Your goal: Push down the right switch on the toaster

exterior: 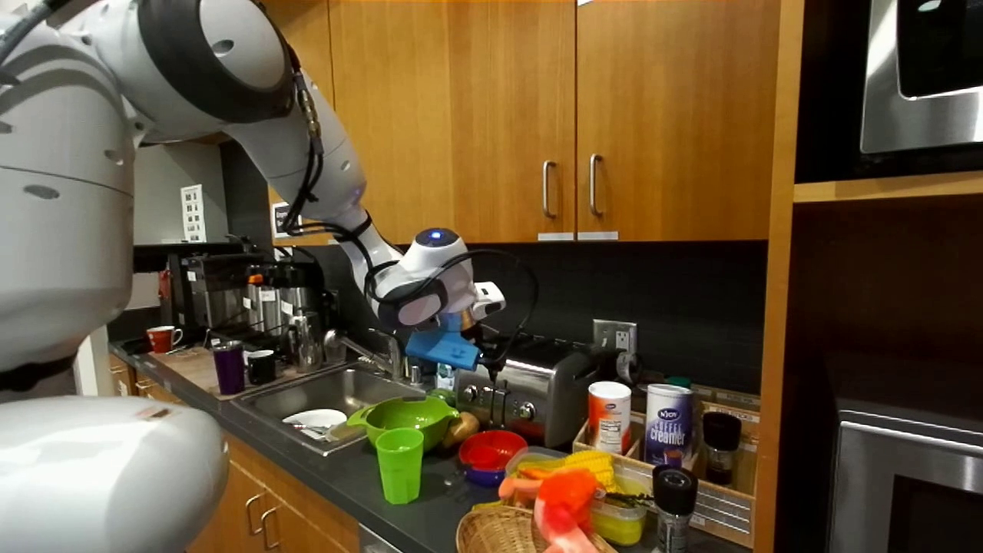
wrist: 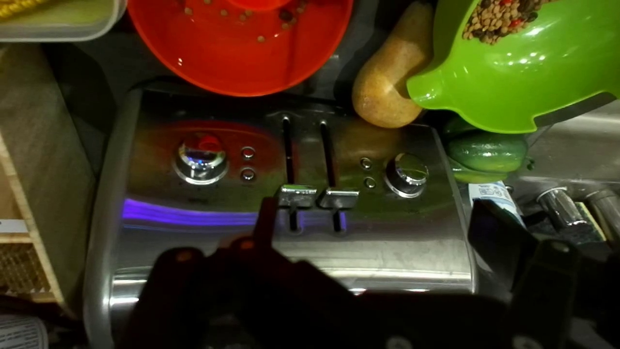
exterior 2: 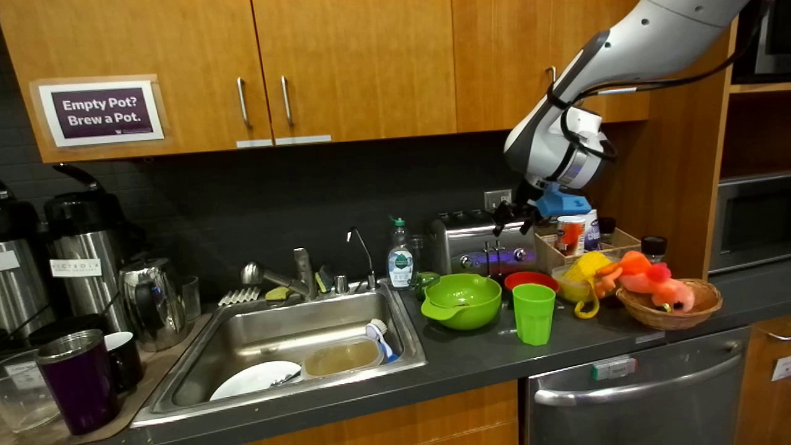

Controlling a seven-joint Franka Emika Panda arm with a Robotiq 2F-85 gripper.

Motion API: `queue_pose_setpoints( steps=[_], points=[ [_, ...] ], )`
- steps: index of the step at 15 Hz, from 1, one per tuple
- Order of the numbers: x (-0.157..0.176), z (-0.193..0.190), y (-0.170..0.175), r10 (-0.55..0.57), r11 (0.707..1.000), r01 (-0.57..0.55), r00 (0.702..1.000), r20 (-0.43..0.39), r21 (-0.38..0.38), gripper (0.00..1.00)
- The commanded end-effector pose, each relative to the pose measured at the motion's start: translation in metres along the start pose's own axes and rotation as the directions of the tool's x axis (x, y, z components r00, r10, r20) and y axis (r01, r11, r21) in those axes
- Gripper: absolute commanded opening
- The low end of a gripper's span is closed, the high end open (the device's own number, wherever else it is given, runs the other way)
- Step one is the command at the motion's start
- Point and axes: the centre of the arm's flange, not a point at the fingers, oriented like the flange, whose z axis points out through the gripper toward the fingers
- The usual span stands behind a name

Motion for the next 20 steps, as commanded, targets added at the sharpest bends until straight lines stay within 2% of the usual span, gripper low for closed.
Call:
queue_pose_setpoints(
  steps=[1, 6, 16, 17, 18, 20],
  points=[
    [0.005, 0.001, 0.002, 0.001, 1.000, -0.001, 1.000, 0.001, -0.004, 1.00],
    [0.010, 0.005, 0.009, 0.011, 1.000, -0.011, 1.000, 0.005, -0.013, 1.00],
    [0.029, 0.016, 0.019, 0.049, 0.998, -0.051, 0.998, 0.043, 0.047, 1.00],
    [0.031, 0.016, 0.019, 0.050, 0.997, -0.052, 0.998, 0.046, 0.048, 0.85],
    [0.032, 0.017, 0.019, 0.049, 0.998, -0.051, 0.998, 0.044, 0.048, 0.74],
    [0.033, 0.017, 0.020, 0.049, 0.998, -0.051, 0.998, 0.045, 0.046, 0.61]
  ],
)
